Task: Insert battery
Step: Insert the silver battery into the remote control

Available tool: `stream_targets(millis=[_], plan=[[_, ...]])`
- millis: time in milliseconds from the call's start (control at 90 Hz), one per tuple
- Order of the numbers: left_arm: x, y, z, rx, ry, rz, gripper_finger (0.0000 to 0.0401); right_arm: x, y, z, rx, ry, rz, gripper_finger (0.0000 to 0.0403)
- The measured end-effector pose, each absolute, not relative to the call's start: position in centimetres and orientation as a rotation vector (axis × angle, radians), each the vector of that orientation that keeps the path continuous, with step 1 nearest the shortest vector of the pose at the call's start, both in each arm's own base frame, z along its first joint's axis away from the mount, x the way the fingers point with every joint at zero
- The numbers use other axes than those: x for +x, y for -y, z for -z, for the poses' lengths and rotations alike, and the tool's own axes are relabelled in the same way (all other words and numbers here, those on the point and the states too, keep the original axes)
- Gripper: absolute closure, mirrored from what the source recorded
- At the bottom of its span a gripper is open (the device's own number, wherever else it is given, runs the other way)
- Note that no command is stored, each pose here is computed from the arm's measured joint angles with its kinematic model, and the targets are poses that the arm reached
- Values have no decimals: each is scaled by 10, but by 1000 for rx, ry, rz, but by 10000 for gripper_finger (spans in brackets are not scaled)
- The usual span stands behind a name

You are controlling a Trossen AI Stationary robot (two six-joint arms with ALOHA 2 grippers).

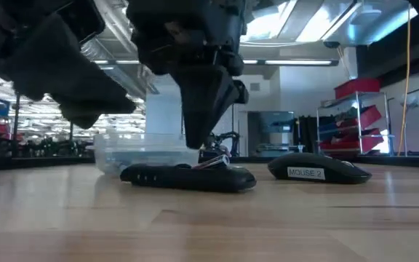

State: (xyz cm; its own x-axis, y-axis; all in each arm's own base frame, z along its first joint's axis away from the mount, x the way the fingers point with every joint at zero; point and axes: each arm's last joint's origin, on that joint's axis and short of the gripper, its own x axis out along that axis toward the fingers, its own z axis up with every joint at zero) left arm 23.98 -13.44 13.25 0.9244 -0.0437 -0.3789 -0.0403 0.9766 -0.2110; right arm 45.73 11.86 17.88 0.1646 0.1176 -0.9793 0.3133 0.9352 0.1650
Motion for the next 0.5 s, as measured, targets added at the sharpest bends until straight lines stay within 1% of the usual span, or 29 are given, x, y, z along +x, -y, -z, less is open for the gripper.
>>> stream_targets(millis=[78, 200, 300, 389, 500], plan=[[243, 129, -132, -203, -391, -18, 305, 455, -118, -180, 352, -1428, 140, 375], [247, 119, -131, -169, -402, -52, 305, 453, -121, -180, 337, -1439, 130, 335], [251, 112, -130, -173, -416, -44, 305, 454, -125, -177, 342, -1436, 110, 309], [254, 108, -127, -183, -431, -27, 305, 453, -128, -177, 344, -1441, 103, 297], [256, 105, -121, -178, -451, -29, 305, 453, -127, -176, 325, -1435, 127, 292]])
